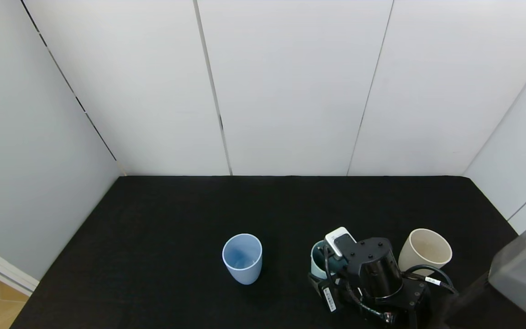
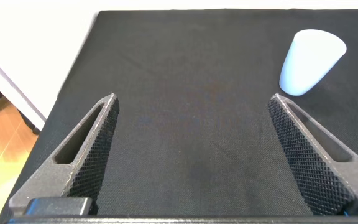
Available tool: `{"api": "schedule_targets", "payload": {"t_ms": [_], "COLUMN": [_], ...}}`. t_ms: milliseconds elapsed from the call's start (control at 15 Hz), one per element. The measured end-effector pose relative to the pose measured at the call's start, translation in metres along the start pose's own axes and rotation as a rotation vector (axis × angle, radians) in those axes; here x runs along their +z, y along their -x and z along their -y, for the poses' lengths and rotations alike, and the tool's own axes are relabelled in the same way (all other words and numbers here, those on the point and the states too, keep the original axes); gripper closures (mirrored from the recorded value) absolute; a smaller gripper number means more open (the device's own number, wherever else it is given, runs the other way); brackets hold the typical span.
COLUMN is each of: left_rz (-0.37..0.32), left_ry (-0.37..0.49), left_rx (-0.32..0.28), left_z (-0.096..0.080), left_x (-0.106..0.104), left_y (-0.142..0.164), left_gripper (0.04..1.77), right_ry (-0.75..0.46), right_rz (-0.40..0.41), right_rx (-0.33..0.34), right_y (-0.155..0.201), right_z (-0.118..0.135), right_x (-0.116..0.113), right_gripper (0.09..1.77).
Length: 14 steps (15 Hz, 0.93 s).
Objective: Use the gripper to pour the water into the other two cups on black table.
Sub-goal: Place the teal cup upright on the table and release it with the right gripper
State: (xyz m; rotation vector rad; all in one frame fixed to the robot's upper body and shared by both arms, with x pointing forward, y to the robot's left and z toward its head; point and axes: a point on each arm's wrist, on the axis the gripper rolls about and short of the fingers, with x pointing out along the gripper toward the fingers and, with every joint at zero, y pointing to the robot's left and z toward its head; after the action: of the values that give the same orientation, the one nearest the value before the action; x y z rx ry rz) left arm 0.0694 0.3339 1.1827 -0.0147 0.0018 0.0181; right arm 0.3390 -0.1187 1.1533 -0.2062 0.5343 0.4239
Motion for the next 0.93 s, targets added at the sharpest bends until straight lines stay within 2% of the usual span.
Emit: {"api": "schedule_targets", "payload": {"t_ms": [467, 667, 933], "left_rz": [0.000, 0.000, 0.000], "left_ry": [0.000, 0.000, 0.001], "left_rx": [0.000, 0.000, -0.001], "left_z": [0.0000, 0.0000, 0.0000], "left_x": [0.0000, 0.0000, 0.0000], "left_y": [0.0000, 0.0000, 0.0000], "left_gripper": [0.09, 0.09, 0.09], "right_ry": [0.003, 0.000, 0.000], "right_rz": [-0.004, 0.000, 0.001], "right_rx": [0.000, -0.001, -0.003], "right_y": [0.0005, -0.0001, -0.0004], "right_z": [0.0006, 0.0006, 0.0008], "right_x": [-0.0021, -0.0009, -0.0005], "right_gripper": [0.68, 0.50, 0.37]}}
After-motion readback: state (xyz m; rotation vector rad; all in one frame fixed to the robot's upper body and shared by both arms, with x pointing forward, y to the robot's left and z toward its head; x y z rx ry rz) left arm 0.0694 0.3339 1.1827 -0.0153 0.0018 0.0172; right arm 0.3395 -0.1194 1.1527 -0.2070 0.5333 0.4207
